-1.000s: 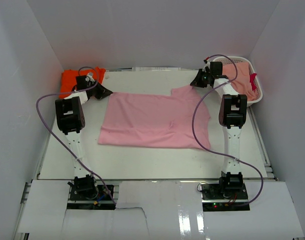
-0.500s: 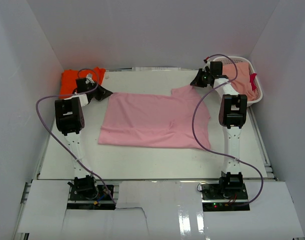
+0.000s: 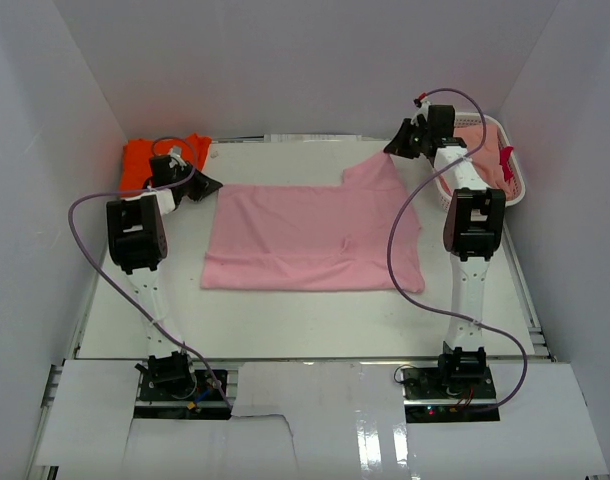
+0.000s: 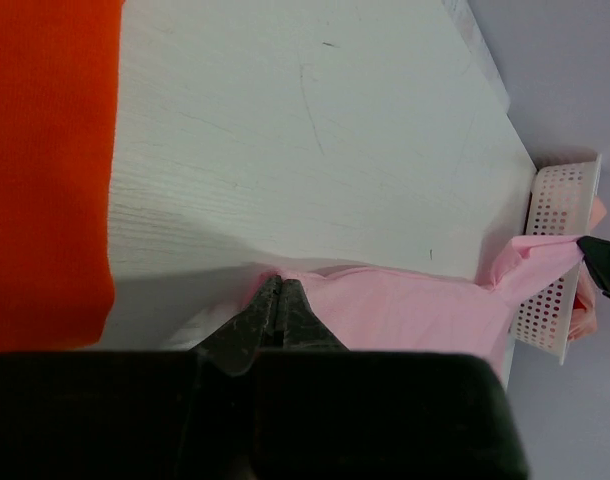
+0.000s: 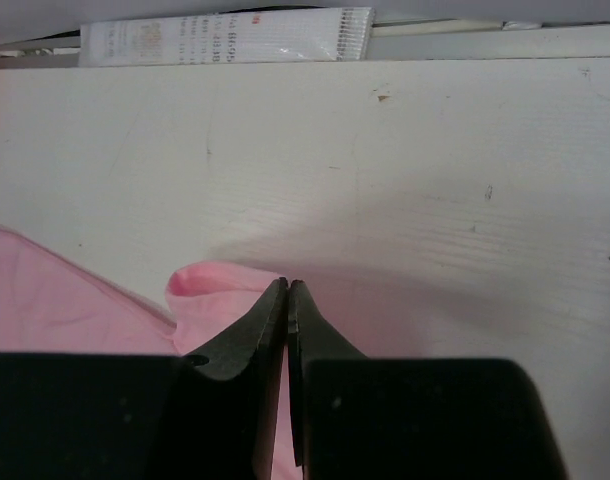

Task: Fold and stack the t-shirts
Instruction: Grap the side of the flattened tshirt furthest away from the robot with both arms

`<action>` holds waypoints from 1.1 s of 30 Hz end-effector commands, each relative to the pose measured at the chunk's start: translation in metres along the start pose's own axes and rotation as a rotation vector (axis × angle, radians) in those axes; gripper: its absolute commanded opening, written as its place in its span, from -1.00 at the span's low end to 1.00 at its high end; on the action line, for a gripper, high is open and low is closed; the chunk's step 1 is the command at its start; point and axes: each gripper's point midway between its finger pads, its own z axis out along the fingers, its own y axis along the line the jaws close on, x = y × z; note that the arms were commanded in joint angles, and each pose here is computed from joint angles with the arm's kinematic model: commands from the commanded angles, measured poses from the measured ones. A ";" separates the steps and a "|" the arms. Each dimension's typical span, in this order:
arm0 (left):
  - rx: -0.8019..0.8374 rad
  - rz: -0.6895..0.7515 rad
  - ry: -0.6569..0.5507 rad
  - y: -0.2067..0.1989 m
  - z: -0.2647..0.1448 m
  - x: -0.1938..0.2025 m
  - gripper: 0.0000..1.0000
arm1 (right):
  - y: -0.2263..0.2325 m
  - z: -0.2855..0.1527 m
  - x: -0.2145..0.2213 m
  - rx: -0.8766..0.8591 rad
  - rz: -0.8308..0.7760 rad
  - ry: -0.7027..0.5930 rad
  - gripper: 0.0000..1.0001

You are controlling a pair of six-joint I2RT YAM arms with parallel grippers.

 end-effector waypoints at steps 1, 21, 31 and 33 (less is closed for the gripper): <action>0.053 0.071 -0.087 -0.039 -0.024 -0.031 -1.00 | 0.023 -0.025 -0.025 -0.032 -0.052 -0.044 -0.85; 0.032 0.079 -0.171 -0.050 -0.050 -0.035 -1.00 | 0.034 -0.047 -0.006 -0.052 -0.048 -0.004 -0.85; 0.048 0.087 -0.180 -0.056 -0.056 -0.034 -1.00 | 0.045 -0.061 -0.008 -0.069 -0.060 -0.011 -0.85; 0.041 0.081 -0.181 -0.054 -0.057 -0.033 -1.00 | 0.047 -0.064 -0.010 -0.072 -0.066 -0.016 -0.85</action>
